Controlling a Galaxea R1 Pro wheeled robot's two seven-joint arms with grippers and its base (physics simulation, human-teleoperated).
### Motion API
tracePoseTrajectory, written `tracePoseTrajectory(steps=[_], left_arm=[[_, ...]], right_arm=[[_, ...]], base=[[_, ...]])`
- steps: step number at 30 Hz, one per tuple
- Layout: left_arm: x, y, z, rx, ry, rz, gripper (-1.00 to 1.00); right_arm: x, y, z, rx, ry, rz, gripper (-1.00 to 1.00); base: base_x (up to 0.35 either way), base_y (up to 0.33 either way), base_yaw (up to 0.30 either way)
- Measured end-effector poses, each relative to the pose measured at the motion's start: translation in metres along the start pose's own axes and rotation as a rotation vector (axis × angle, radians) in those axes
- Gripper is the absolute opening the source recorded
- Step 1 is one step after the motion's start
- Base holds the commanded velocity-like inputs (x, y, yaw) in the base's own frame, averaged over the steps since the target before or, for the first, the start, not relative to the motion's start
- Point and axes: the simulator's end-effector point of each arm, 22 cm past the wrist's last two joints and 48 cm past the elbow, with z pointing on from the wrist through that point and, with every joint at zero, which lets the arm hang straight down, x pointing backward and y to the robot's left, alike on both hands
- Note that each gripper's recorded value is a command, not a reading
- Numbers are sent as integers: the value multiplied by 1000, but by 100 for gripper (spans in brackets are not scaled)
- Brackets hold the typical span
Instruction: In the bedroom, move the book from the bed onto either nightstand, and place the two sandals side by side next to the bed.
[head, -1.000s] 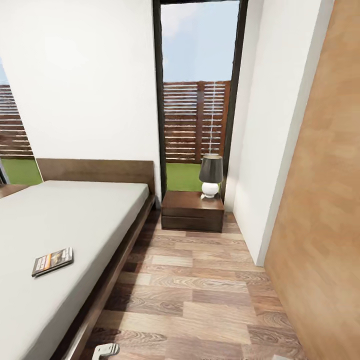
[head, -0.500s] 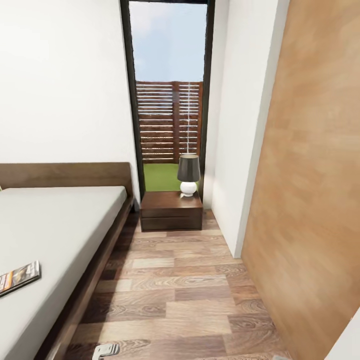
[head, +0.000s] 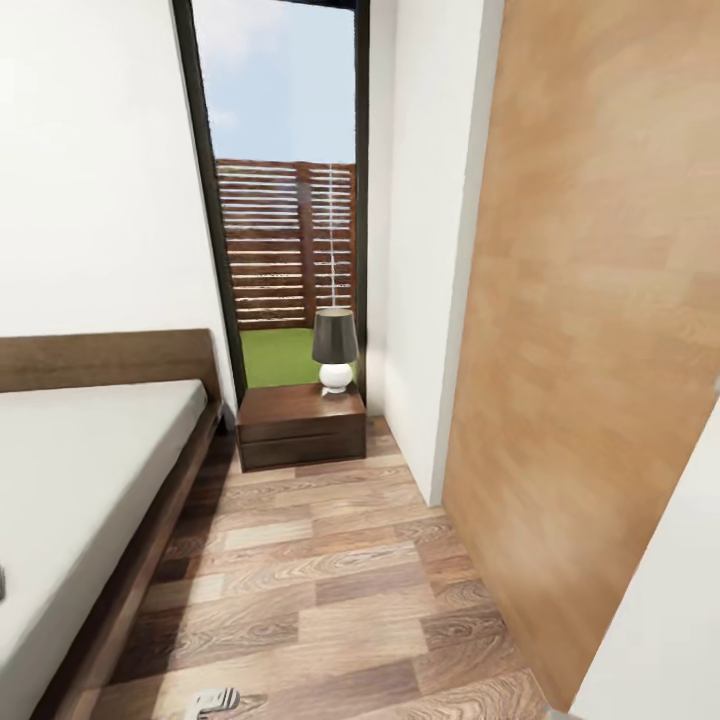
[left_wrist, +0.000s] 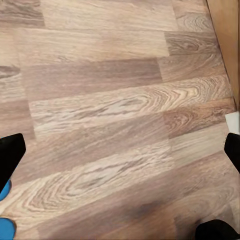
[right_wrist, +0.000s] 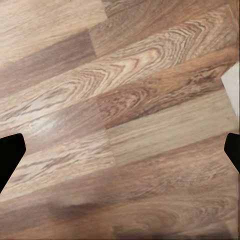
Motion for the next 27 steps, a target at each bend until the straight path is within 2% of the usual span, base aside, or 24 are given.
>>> tracePoseTrajectory(steps=[7,27], left_arm=[[0,0,0,0,0,0,100],[0,0,0,0,-1,-2,100]], right_arm=[[0,0,0,0,0,-1,100],[0,0,0,-2,1,-1,100]], base=[[0,0,-220],[0,0,-9]])
